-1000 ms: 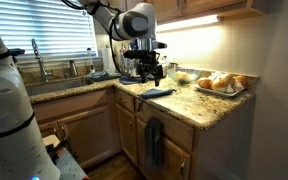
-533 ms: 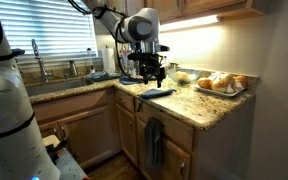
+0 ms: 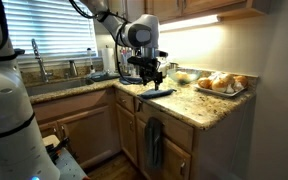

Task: Hang the the cloth on the right side of the counter on the right drawer

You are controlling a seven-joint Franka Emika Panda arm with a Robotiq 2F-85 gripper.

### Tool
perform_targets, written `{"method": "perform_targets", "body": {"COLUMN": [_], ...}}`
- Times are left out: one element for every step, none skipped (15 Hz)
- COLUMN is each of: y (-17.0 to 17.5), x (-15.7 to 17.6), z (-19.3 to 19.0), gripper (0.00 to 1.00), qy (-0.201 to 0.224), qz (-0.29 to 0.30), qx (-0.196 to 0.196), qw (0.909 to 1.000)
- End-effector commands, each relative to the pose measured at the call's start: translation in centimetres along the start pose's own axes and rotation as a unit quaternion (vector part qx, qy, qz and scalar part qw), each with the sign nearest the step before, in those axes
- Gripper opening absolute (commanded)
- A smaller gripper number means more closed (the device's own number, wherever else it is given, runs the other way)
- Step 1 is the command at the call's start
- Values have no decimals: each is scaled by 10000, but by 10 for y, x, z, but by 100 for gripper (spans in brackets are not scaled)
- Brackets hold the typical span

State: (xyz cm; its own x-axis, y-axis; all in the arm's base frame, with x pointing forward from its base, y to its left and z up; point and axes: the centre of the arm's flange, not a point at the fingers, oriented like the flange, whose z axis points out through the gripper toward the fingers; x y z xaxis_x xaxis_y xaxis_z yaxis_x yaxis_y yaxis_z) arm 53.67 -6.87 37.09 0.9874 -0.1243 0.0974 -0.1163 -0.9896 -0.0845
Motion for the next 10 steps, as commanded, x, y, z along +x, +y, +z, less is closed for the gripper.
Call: {"method": "perform_targets", "body": {"y": [-13,-16,-17,-19,-20,-21,-23,-24,-26,-26], "x": [18,23,30,35,45,51,61,67,75,84], "z": [24,29,33,36,38,41,42,43,45,48], "gripper": [100,100,100,100,100,100,100,100,100,100], "qy": [202,240,310,338,368,398,417,431,425,429], "qz": [147,179,209,220,242,242,211,178,146,151], "qx": [229,253,257,281,279,278,259,229,208,189], "qw": [9994,9992,9990,9988,9986,9985,9986,9987,9988,9988]}}
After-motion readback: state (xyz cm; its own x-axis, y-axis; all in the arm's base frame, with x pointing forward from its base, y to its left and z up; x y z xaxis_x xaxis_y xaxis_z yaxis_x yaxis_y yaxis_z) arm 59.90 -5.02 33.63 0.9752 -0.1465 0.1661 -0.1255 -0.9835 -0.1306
